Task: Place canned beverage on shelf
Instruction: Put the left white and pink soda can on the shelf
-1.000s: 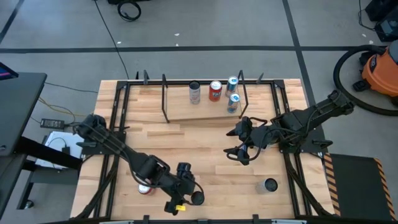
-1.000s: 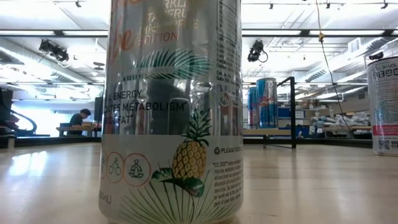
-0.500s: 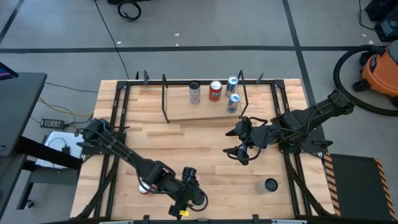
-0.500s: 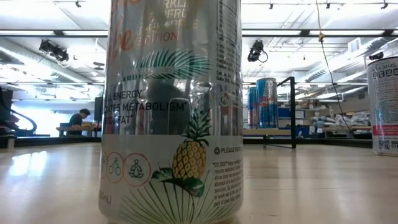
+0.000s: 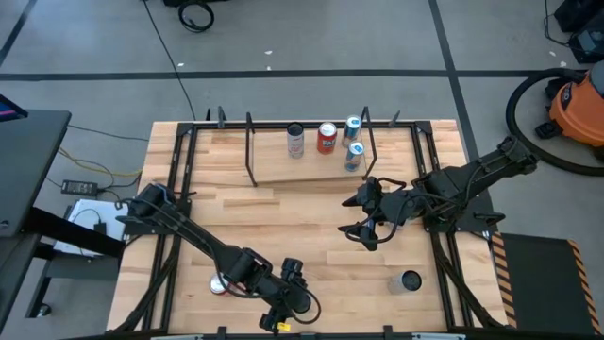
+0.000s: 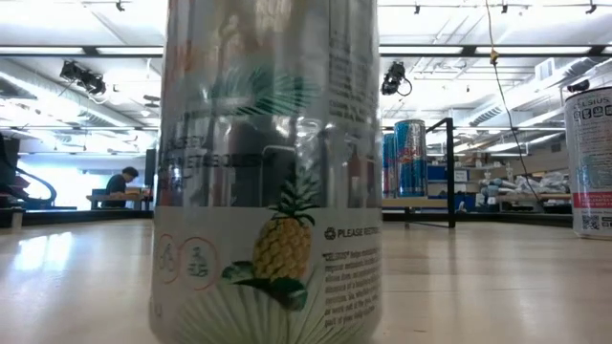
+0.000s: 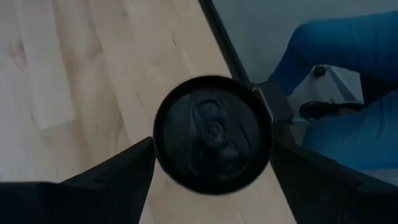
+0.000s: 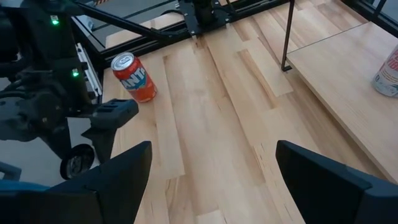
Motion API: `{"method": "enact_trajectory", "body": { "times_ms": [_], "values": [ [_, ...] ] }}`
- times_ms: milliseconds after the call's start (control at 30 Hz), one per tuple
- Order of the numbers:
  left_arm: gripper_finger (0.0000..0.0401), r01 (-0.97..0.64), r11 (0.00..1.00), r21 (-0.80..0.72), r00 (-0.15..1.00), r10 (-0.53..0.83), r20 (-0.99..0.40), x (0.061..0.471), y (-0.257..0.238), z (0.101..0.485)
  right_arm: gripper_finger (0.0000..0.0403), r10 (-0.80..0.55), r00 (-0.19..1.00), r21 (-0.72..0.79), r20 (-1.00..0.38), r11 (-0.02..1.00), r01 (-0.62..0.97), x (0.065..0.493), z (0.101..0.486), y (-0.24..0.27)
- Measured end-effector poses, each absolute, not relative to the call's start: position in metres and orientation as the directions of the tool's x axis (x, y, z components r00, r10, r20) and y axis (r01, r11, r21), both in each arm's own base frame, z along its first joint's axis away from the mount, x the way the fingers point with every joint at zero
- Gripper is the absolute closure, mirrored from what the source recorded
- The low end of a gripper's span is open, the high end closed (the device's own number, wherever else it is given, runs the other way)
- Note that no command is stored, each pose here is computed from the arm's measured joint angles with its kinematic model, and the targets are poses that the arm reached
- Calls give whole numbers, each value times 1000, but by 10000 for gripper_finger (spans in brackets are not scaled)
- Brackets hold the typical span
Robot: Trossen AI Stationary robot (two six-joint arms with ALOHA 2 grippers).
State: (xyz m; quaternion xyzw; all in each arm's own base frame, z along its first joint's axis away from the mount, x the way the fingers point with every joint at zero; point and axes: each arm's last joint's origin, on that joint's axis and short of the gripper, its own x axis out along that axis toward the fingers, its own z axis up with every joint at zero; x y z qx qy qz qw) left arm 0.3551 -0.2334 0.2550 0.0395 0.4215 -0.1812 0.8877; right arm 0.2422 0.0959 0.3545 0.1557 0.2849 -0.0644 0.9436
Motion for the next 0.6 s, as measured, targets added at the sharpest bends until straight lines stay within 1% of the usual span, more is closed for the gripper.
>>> {"method": "enact_trajectory", "body": {
  "times_ms": [267,600],
  "values": [
    [83,380,923,-67,585,-296,-755,357,-234,255,51,-32,829,258,-558,943,210,242,354,96],
    [83,401,914,-59,620,-318,-717,360,-236,258,51,-33,829,258,-558,943,210,242,354,96]
  ]
}}
